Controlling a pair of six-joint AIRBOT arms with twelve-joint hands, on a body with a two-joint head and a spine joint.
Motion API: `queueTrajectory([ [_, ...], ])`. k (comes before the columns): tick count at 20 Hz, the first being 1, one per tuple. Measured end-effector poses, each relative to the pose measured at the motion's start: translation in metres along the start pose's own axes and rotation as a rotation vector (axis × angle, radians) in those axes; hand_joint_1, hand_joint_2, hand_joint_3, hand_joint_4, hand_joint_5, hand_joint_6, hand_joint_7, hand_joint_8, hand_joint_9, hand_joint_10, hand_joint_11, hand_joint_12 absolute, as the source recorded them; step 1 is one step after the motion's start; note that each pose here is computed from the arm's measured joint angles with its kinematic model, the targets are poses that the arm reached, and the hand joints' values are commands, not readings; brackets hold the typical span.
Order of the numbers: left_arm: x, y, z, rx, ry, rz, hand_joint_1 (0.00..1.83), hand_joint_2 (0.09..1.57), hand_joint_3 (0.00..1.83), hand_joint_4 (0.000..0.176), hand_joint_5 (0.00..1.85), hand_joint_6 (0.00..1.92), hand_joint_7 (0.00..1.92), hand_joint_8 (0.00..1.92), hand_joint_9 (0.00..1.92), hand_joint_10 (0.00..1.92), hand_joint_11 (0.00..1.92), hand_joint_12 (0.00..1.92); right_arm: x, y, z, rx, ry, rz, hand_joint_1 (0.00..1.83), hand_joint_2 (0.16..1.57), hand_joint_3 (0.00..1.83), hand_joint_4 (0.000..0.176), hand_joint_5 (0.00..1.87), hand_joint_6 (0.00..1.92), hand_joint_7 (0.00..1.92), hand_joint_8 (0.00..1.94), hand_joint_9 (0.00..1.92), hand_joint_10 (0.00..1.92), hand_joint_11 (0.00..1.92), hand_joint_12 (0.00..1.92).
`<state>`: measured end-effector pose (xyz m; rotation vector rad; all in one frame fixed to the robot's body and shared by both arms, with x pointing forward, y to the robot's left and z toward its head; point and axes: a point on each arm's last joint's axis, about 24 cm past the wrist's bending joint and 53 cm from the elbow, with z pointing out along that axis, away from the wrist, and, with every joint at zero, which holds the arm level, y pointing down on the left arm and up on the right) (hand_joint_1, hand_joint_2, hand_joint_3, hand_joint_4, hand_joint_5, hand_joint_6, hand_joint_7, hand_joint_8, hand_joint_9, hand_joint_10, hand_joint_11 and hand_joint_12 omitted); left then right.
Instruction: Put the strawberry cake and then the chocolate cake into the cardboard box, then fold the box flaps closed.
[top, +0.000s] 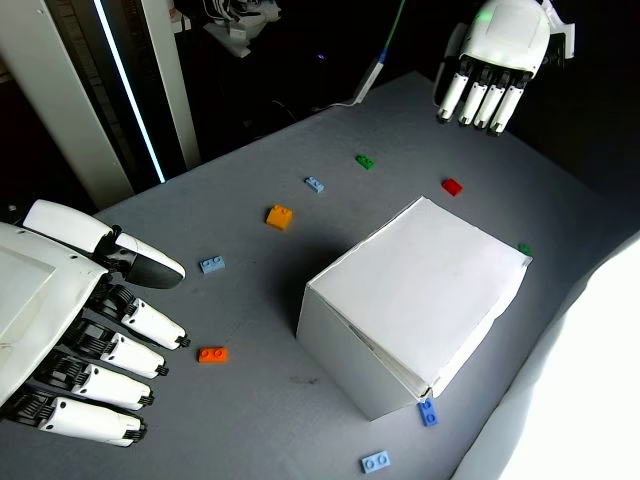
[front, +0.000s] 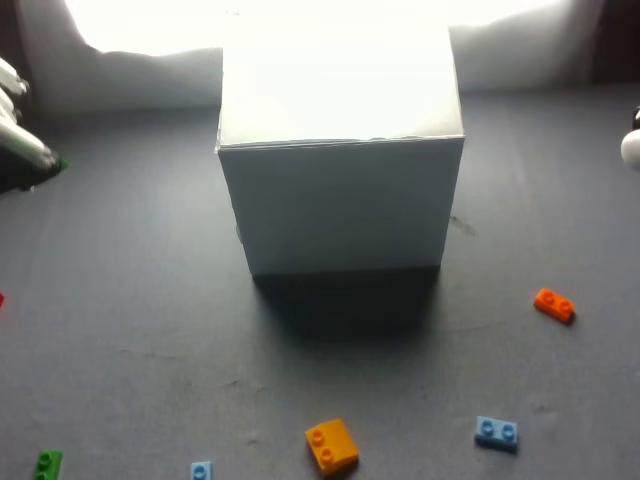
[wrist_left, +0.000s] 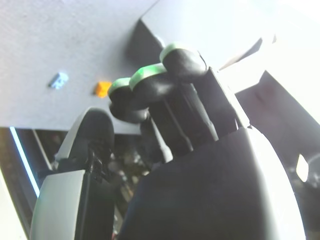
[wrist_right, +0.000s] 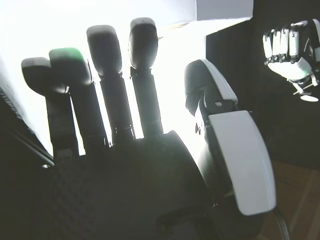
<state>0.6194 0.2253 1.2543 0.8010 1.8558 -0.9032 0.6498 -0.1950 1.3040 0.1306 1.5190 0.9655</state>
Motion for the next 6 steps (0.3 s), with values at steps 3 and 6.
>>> queueTrajectory([
  [3, 0.001, -0.002, 0.0, 0.009, 0.005, -0.014, 0.41, 1.41, 0.07, 0.0, 0.67, 1.77, 0.93, 1.66, 0.84, 1.9, 0.61, 1.92, 0.006, 0.002, 0.0, -0.003, 0.018, -0.015, 0.0, 1.44, 0.0, 0.0, 0.89, 1.79, 1.05, 1.78, 1.03, 1.92, 0.85, 1.92],
  [6, 0.0, -0.003, 0.0, 0.013, 0.0, -0.034, 0.66, 1.37, 0.12, 0.174, 0.49, 1.8, 0.93, 1.66, 0.84, 1.92, 0.6, 1.92, 0.015, 0.003, 0.0, -0.001, 0.046, -0.027, 0.1, 1.42, 0.0, 0.0, 0.87, 1.75, 1.04, 1.81, 1.01, 1.92, 0.81, 1.92],
])
